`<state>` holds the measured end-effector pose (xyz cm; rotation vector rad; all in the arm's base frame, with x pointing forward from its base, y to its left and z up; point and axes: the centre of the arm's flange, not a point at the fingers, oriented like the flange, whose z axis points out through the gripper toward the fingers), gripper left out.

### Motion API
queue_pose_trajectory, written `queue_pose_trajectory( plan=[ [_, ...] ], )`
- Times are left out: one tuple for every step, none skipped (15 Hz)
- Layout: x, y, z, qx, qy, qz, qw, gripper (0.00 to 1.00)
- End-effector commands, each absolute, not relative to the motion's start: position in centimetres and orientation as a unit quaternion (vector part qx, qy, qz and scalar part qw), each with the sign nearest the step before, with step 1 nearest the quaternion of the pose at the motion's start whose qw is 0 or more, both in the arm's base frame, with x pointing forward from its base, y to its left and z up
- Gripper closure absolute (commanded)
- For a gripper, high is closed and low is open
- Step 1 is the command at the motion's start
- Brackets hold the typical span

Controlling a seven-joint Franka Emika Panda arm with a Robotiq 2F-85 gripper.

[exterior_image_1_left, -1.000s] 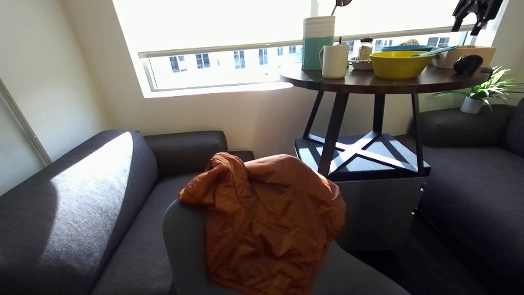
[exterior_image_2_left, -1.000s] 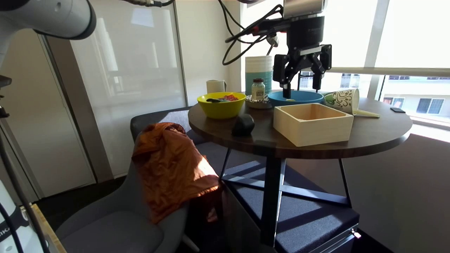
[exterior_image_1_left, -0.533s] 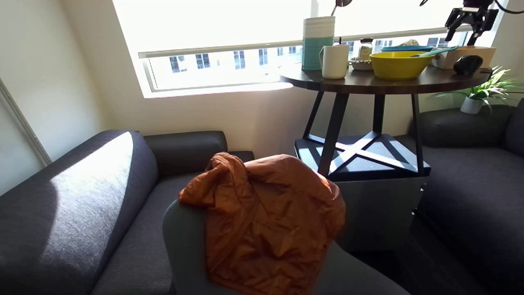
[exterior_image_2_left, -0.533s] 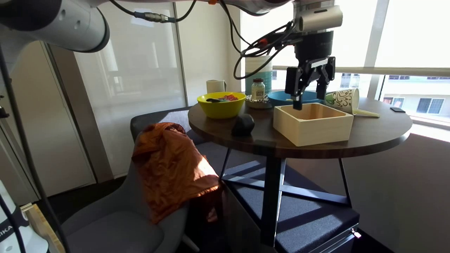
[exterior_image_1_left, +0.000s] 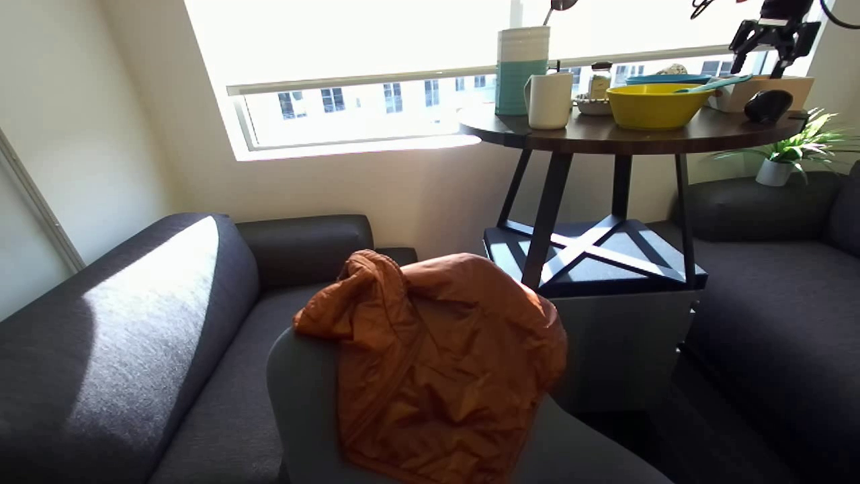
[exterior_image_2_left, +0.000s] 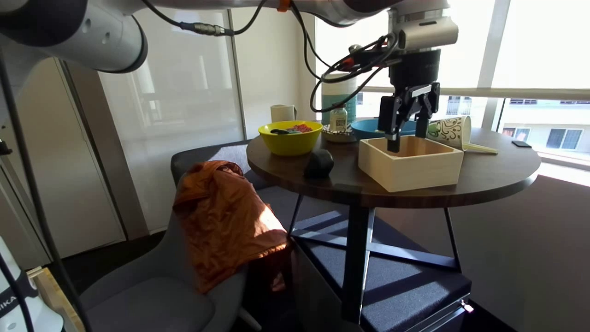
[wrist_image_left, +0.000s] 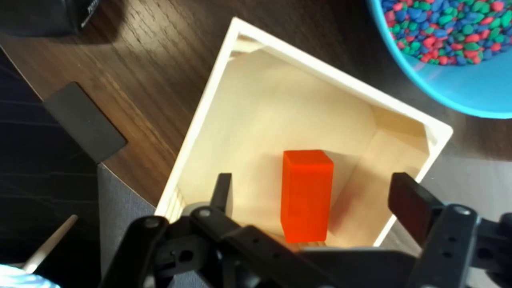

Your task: Put the orange block on top of the bottle

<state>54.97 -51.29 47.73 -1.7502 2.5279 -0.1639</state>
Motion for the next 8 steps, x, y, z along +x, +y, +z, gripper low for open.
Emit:
queue_pose_trajectory(
  plan=[
    [55.6,-52.2,46.3,-0.582,0.811,-0.048,0.020,0.00],
    [55.7,-52.3,45.9,-0.583,0.811,-0.049,0.021,0.01],
    [55.9,-52.4,45.3,-0.578,0.814,-0.054,0.015,0.02],
    [56.3,-52.4,44.9,-0.573,0.817,-0.059,0.010,0.00],
    [56.5,-52.6,44.5,-0.568,0.820,-0.063,0.002,0.01],
    [56.5,-52.8,44.3,-0.564,0.823,-0.068,-0.006,0.00],
    [56.5,-53.0,44.2,-0.562,0.824,-0.072,-0.011,0.00],
    [56.6,-53.1,44.1,-0.559,0.826,-0.076,-0.017,0.01]
  ],
)
